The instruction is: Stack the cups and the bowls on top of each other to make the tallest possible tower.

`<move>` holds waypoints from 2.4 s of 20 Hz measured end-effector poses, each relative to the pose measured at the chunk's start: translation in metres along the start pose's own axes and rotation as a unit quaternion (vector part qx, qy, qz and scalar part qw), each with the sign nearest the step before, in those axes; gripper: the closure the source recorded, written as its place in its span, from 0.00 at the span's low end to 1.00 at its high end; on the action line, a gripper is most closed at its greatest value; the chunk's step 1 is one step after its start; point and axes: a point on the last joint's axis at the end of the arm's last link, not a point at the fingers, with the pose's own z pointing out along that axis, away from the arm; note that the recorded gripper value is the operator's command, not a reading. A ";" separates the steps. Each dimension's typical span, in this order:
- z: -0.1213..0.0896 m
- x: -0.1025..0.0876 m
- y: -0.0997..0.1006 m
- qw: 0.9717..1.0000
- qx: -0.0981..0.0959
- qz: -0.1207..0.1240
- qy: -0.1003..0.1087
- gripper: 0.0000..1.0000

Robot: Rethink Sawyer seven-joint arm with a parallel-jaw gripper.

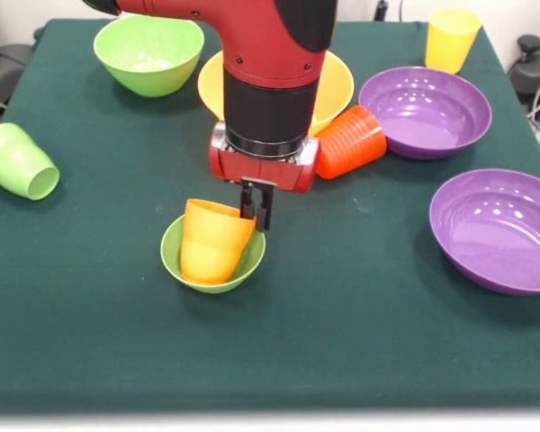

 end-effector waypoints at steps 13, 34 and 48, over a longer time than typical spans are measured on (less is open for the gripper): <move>0.001 -0.001 -0.007 1.000 0.004 0.003 -0.001 1.00; 0.000 0.001 -0.041 0.999 0.033 0.014 0.017 1.00; 0.000 0.010 -0.068 0.994 0.058 0.042 0.084 1.00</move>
